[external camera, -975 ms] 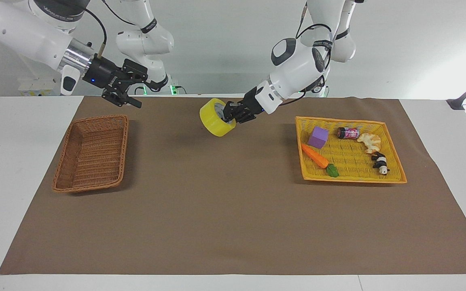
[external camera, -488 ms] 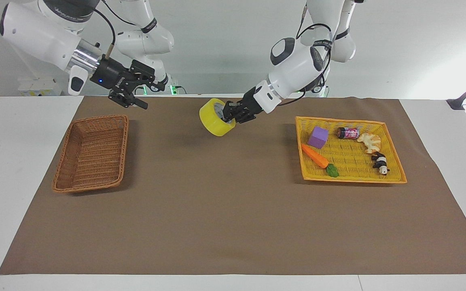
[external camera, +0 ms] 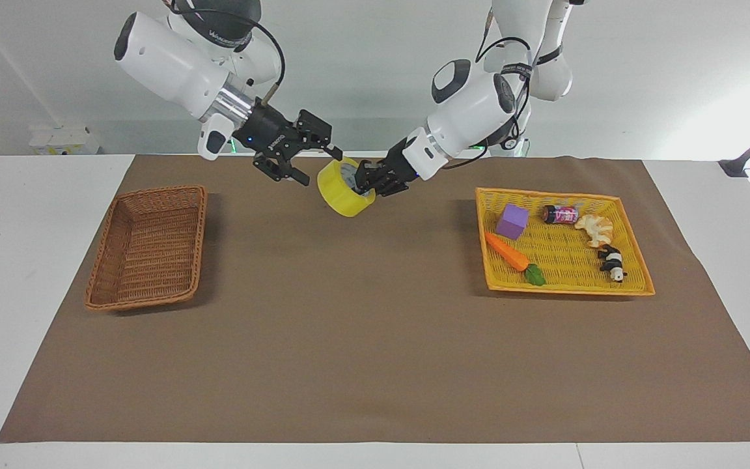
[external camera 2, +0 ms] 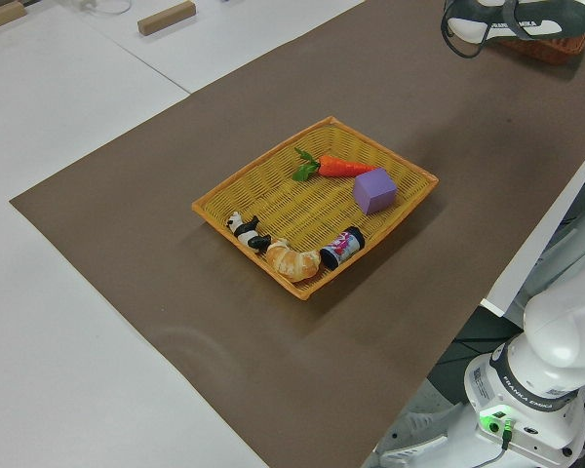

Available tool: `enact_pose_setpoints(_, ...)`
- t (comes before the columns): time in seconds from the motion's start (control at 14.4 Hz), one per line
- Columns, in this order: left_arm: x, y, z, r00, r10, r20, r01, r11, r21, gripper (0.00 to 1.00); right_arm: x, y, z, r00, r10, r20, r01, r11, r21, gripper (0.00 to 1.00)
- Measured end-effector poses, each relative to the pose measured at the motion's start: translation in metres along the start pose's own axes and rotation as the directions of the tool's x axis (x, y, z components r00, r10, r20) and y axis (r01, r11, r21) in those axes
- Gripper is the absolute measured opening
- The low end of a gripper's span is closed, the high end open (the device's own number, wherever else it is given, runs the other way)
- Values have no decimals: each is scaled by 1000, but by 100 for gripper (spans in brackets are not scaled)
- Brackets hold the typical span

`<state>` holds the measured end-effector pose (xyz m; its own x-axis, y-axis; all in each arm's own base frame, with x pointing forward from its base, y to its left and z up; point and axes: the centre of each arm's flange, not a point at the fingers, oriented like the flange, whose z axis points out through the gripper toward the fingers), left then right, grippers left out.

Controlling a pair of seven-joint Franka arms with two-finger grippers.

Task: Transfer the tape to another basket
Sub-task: 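Carry the tape toward the middle while the right gripper reaches toward it, then grasp the tape with the right gripper while the left gripper releases it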

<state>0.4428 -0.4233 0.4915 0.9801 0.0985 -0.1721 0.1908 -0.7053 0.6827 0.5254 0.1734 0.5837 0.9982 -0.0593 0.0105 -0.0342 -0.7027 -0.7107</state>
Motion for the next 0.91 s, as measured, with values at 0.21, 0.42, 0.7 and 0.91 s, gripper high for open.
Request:
enact_pose_setpoints(0.21, -2, 1, 2, 1000, 1, 1, -1, 1000, 6, 22, -1, 9, 6, 999, -31, 12, 31, 999, -5, 100)
enact_pose_setpoints(0.42, -4, 2, 3, 1000, 2, 3, -2, 1000, 9, 22, -1, 15, 14, 999, -47, 5, 47, 999, -12, 100)
enact_pose_setpoints(0.7, -4, 2, 3, 1000, 0, 3, 0, 1000, 10, 22, -8, 13, 31, 998, -59, 23, 59, 998, -17, 100)
enact_pose_setpoints(0.91, -4, 2, 3, 1000, -2, 3, 2, 1000, 10, 22, -7, 15, 30, 997, -72, 23, 73, 997, -17, 97)
